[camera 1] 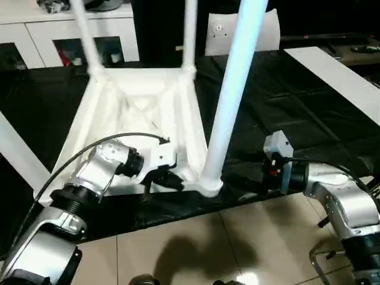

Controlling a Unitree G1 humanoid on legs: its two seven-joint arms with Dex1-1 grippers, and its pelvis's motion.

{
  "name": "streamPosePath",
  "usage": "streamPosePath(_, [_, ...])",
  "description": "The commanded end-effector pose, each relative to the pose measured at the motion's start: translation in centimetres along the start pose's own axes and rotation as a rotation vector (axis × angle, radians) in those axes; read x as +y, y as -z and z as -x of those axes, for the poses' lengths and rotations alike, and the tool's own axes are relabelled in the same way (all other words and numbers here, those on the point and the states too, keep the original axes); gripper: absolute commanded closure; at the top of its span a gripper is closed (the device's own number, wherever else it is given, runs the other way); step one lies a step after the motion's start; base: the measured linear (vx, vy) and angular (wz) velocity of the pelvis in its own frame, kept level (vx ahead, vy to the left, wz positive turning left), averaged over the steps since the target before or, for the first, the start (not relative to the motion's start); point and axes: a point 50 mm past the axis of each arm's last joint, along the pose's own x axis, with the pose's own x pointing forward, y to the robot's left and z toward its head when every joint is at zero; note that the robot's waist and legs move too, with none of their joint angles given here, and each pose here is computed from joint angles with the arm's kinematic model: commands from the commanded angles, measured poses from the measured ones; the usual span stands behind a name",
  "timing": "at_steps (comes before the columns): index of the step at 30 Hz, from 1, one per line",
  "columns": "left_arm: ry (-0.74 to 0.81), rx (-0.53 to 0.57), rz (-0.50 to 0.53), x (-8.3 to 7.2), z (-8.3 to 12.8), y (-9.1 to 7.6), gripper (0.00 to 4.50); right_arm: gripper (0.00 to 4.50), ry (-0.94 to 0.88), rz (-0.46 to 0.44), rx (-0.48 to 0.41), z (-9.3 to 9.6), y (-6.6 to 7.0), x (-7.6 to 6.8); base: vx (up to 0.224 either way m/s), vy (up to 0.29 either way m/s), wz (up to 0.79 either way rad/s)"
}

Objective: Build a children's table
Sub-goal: Rotate leg to tighten

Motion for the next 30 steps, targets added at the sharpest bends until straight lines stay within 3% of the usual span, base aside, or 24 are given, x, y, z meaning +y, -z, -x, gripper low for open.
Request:
streamPosePath(1, [0.140, 0.021, -0.083, -0.5, -0.8, -1.0, 4.50, 0.07, -0.054, 0.022, -0.017, 0.2, -1.0, -0.2, 0.000, 0.000, 0.00])
streamPosePath(8, [0.191, 0.046, -0.113, -0.4, -0.6, -1.2, 4.50, 0.01, -0.187, 0.065, 0.075, -0.3, -0.9, 0.2, 0.000, 0.000, 0.00])
streamPosePath(16, [0.235, 0.053, -0.116, -0.8, -0.6, -1.1, 4.50, 0.01, -0.260, 0.079, 0.103, -0.5, -0.9, -0.1, 0.000, 0.000, 0.00])
streamPosePath(30, [0.235, 0.067, -0.120, -0.6, -0.3, -1.0, 4.50, 1.17, -0.358, 0.059, 0.082, -2.9, -0.7, 0.4, 0.000, 0.000, 0.00])
